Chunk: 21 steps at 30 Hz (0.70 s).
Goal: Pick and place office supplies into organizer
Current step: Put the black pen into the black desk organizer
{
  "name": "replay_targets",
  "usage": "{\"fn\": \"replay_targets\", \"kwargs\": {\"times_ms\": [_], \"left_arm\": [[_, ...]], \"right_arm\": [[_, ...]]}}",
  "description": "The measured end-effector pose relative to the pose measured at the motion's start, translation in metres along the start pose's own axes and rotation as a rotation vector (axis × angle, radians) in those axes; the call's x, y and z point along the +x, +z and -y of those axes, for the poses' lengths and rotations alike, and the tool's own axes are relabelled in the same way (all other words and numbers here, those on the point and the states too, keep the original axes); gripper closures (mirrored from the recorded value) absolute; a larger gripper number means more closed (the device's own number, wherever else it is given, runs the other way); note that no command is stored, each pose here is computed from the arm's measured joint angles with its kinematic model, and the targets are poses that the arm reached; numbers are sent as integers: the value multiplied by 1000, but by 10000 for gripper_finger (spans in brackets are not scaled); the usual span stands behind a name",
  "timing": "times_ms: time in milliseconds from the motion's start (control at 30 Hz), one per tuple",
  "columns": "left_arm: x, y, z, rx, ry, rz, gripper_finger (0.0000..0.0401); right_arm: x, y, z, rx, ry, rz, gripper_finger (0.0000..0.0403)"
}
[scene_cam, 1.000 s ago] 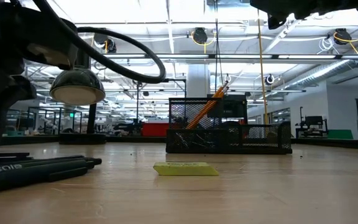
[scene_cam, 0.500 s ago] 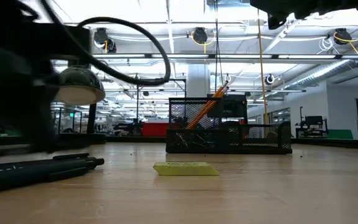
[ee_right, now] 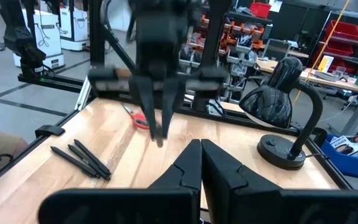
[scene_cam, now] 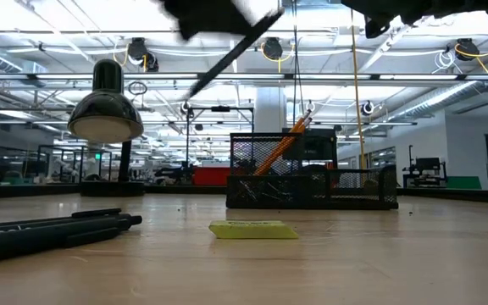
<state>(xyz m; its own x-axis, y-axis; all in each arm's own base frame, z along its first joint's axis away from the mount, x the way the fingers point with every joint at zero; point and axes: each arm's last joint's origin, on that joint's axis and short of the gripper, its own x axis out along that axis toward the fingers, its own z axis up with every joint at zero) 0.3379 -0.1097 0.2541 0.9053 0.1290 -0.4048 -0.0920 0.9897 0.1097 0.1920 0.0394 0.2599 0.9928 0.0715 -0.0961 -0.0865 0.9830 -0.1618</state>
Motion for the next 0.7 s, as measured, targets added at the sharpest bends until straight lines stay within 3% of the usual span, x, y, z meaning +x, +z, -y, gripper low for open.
{"fn": "replay_targets", "kwargs": {"times_ms": [133, 267, 400, 700], "left_arm": [[9, 21, -24, 63, -62, 172, 384], [21, 26, -62, 64, -49, 211, 375], [30, 29, -91, 54, -143, 272, 387], [56, 16, -119, 34, -255, 312, 381]], "right_arm": [[0, 0, 0, -3, 1, -5, 403], [0, -1, 0, -3, 2, -7, 403], [0, -1, 0, -17, 11, -6, 403], [0, -1, -1, -50, 29, -7, 403]]}}
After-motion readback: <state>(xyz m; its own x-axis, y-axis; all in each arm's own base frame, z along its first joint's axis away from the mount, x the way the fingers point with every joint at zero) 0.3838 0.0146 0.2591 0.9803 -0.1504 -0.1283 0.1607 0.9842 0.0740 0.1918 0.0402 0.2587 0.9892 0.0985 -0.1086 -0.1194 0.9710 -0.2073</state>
